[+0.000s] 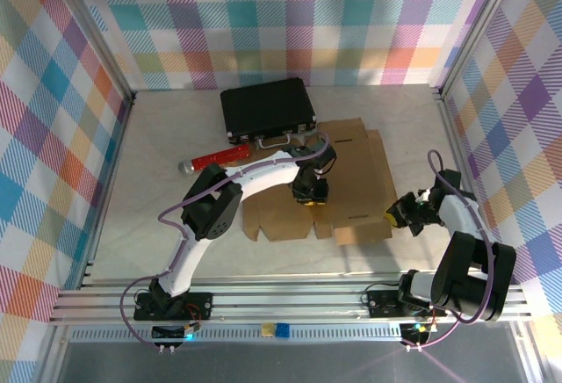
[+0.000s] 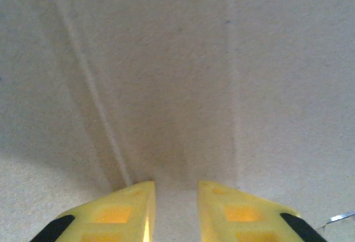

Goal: Fold the paper box

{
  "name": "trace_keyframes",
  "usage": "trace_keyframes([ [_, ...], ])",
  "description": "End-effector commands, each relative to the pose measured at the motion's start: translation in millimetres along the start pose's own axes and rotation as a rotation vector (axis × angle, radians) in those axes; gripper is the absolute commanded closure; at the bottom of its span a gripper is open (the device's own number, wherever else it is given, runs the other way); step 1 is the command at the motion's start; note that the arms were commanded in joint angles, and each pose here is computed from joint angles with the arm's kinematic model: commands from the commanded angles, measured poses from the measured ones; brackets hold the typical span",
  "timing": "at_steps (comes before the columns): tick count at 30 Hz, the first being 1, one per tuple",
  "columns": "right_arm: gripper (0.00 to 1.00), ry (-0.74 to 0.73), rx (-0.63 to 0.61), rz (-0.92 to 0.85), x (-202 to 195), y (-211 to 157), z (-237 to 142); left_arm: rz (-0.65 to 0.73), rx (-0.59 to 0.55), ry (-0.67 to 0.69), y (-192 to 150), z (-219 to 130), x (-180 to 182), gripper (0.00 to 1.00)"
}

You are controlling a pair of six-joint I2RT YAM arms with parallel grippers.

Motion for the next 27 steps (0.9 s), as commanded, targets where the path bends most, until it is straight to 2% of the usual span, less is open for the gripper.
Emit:
trace_keyframes([
  [1,1.0,0.03,0.0,0.032,13.4,4.3,-11.0,0.027,-0.075,-0.035,4.6,-44.5,-13.9,0.68],
  [6,1.0,0.004,-0.026,0.059,28.8,11.6,-25.3,0.05,-0.16,-0.068,7.0,-85.6,-24.8,0.6],
  [16,1.0,-0.025,-0.109,0.027,68.0,7.1,-54.2,0.131,-0.292,-0.117,-6.0,-154.7,-25.0,0.54],
  [19,1.0,-0.029,-0.162,0.001,88.2,0.9,-72.0,0.24,-0.347,-0.164,-18.8,-180.6,-34.9,0.51],
  [22,1.0,-0.04,-0.23,-0.014,110.5,-7.4,-94.4,0.424,-0.413,-0.206,-43.2,-204.7,-53.2,0.43],
  [27,1.0,-0.025,-0.289,-0.025,144.1,-16.1,-121.3,0.696,-0.582,-0.198,-90.2,-233.5,-77.6,0.31],
])
Point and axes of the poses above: each hand's point on the last joint's axis, 136 mm out from that joint toward the fingers, its own z axis out along the fingers, its own x axis along the line the jaws close on, y = z × x, the point moved 9 cm from there along -z, back along the fingers, and after that the axes turned 10 degrees about -z, right-handed, at the moved point
